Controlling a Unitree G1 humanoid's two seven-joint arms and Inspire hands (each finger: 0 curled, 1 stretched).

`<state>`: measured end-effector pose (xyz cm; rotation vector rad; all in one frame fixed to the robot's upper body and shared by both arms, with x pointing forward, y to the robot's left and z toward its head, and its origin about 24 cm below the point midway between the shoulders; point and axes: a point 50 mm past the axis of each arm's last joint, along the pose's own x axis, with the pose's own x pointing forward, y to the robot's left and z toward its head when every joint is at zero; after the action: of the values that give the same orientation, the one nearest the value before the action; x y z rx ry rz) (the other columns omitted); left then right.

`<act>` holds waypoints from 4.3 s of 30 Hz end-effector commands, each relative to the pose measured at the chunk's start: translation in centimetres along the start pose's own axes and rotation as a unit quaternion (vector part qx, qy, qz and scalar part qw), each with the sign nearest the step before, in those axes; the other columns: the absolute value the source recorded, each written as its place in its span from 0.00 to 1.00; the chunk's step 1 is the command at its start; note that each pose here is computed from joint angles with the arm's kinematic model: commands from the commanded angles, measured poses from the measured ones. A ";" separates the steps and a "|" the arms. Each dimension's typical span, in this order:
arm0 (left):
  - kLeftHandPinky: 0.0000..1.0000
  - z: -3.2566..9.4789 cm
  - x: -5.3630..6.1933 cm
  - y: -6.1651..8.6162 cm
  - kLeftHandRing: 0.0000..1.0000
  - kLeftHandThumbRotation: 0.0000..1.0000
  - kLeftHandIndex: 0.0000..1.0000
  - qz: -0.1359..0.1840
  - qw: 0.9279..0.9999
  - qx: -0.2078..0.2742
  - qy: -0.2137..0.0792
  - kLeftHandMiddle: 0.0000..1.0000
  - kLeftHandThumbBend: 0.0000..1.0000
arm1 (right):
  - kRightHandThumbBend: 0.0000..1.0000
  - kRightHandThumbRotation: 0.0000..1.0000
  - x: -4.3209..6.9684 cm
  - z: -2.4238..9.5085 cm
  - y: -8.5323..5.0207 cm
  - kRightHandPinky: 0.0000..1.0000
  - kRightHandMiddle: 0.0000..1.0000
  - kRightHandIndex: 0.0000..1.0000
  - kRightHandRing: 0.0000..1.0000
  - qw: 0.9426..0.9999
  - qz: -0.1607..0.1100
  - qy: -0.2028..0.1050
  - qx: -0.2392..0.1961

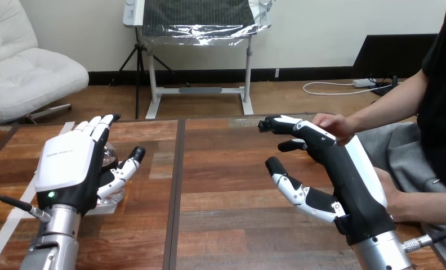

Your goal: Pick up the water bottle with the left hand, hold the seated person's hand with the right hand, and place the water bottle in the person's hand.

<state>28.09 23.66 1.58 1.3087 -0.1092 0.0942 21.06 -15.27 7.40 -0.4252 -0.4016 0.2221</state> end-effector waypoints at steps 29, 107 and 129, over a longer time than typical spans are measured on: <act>0.82 1.5 -4.4 -2.1 0.87 1.00 0.89 -0.068 0.997 -0.013 -0.015 0.91 0.44 | 0.30 0.00 2.0 1.7 -0.8 0.69 0.82 0.72 0.81 0.998 -0.013 -0.057 -0.007; 0.83 3.1 -5.8 -1.5 0.87 1.00 0.89 -0.053 0.997 -0.032 -0.049 0.91 0.43 | 0.30 0.00 2.0 1.6 -0.8 0.70 0.82 0.72 0.81 0.999 -0.008 -0.052 -0.008; 0.83 3.7 -6.1 -1.0 0.88 1.00 0.90 -0.045 0.996 -0.042 -0.070 0.92 0.42 | 0.31 0.00 2.0 1.6 -0.8 0.70 0.82 0.72 0.81 0.999 -0.007 -0.053 -0.010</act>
<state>23.21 20.37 2.24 1.2336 -0.2263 0.0097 21.32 -15.19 7.57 -0.4274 -0.4036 0.2319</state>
